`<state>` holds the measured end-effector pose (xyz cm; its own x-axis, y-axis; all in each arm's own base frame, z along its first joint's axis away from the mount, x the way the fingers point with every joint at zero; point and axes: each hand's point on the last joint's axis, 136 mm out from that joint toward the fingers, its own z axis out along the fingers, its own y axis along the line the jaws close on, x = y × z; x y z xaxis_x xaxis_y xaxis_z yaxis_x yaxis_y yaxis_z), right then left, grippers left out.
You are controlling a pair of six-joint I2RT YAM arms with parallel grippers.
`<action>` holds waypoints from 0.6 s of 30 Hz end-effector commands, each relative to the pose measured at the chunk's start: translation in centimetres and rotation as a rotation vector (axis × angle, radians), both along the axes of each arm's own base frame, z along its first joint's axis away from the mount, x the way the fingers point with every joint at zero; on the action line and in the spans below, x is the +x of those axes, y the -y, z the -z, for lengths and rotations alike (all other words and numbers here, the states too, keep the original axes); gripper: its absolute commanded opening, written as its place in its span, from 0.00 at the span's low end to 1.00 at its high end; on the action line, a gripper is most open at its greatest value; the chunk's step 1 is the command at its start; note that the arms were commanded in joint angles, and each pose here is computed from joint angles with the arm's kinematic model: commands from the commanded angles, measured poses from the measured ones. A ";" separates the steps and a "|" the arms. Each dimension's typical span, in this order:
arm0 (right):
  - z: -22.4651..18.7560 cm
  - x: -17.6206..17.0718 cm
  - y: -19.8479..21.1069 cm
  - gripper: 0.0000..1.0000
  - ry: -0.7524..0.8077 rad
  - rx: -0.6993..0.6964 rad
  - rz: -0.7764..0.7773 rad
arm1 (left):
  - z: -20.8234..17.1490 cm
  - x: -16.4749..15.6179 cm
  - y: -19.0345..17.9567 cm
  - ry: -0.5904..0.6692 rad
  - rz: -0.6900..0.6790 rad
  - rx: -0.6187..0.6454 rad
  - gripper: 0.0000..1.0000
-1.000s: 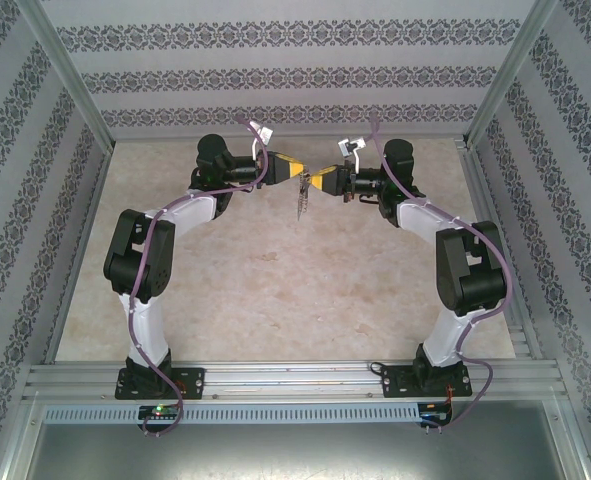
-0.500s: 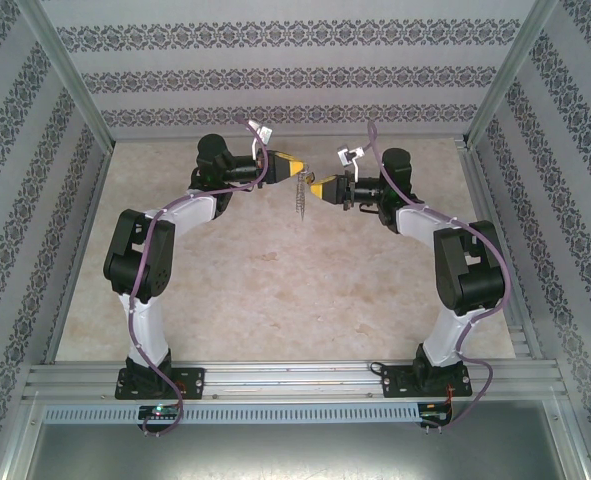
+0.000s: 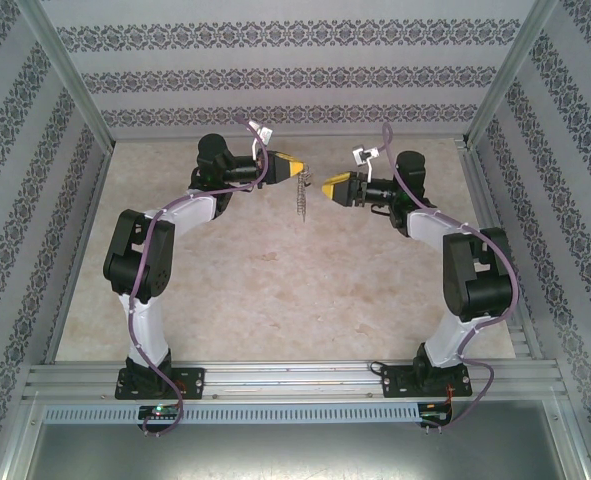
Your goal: Put the keys on the keyring
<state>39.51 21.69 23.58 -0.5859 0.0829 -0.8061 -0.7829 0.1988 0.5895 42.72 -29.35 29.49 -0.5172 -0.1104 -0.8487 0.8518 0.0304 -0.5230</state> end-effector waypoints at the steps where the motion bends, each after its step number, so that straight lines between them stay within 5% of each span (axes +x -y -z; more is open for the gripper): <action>1: -2.5 -0.3 -0.8 0.57 0.116 0.011 -0.048 | -2.9 -1.4 0.2 0.087 0.043 -0.028 0.00; 18: -2.2 -0.6 -4.1 0.53 0.133 0.023 -0.165 | -3.3 -1.5 0.4 0.087 0.057 -0.034 0.00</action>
